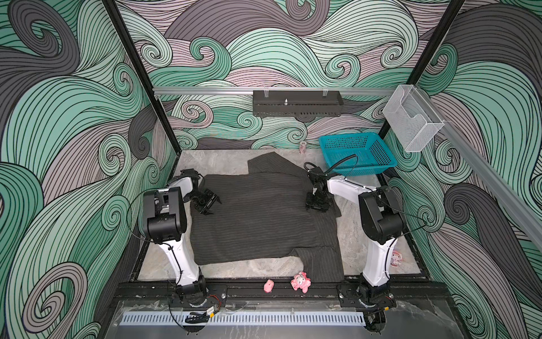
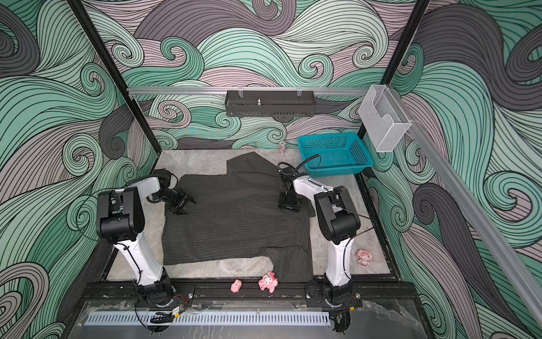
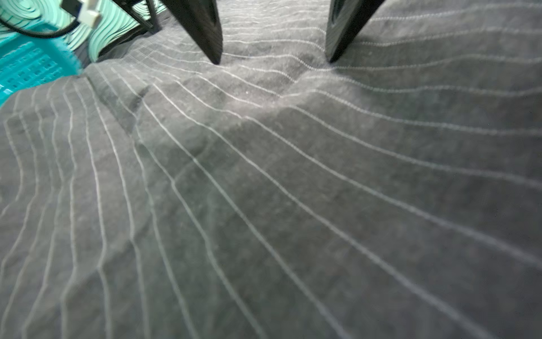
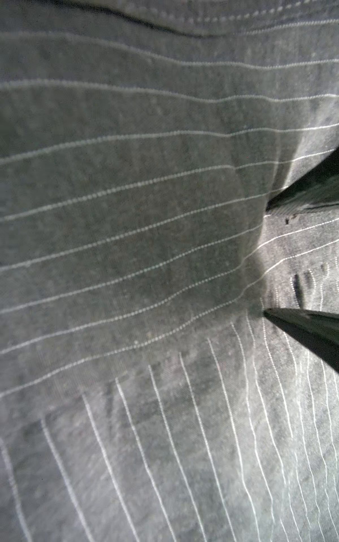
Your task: Fold and stack the long sleeve shirts
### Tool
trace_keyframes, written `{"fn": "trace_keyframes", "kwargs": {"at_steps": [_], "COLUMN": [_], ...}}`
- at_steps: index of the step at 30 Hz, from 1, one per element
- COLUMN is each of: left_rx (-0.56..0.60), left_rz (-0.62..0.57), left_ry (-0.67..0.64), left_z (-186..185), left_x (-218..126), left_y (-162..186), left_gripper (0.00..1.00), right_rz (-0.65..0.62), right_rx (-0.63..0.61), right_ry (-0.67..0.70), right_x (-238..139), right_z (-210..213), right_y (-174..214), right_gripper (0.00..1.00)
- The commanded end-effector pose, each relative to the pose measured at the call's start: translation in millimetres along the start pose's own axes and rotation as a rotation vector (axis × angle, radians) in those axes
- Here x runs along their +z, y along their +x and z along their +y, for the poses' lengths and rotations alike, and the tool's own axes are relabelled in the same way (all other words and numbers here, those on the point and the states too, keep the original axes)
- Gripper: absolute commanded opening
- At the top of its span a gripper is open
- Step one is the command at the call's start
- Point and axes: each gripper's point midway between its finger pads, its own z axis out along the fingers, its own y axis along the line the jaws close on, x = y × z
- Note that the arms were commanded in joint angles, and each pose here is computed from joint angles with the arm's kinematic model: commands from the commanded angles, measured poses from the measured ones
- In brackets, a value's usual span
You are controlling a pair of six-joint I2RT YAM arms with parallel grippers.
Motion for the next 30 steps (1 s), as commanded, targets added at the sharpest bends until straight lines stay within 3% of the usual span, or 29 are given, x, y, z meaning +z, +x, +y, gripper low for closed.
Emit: {"fn": "trace_keyframes", "kwargs": {"at_steps": [1, 6, 11, 15, 18, 23, 30], "left_rx": [-0.025, -0.007, 0.015, 0.049, 0.112, 0.205, 0.214], "left_rz": [-0.073, -0.064, -0.059, -0.104, -0.19, -0.283, -0.247], "left_ry": [-0.064, -0.037, -0.01, 0.081, 0.169, 0.225, 0.203], "left_z": [-1, -41, -62, -81, -101, -93, -30], "left_x": [21, 21, 11, -25, -79, -147, -139], "left_y": [-42, -82, -93, -81, -64, -11, 50], "left_gripper": [0.59, 0.59, 0.59, 0.6, 0.64, 0.69, 0.67], "right_rz": [0.001, -0.033, -0.062, -0.142, -0.221, -0.308, -0.205], "right_rx": [0.023, 0.036, 0.024, -0.02, -0.054, -0.037, 0.134], "right_ry": [0.037, 0.041, 0.021, -0.038, -0.084, -0.099, -0.003], "right_x": [18, 20, 6, -35, -82, -144, -120], "right_z": [1, 11, 24, 41, 52, 32, -57], "right_y": [-15, -46, -72, -81, -79, -44, 42], "right_gripper": [0.52, 0.52, 0.52, 0.54, 0.57, 0.65, 0.55]}}
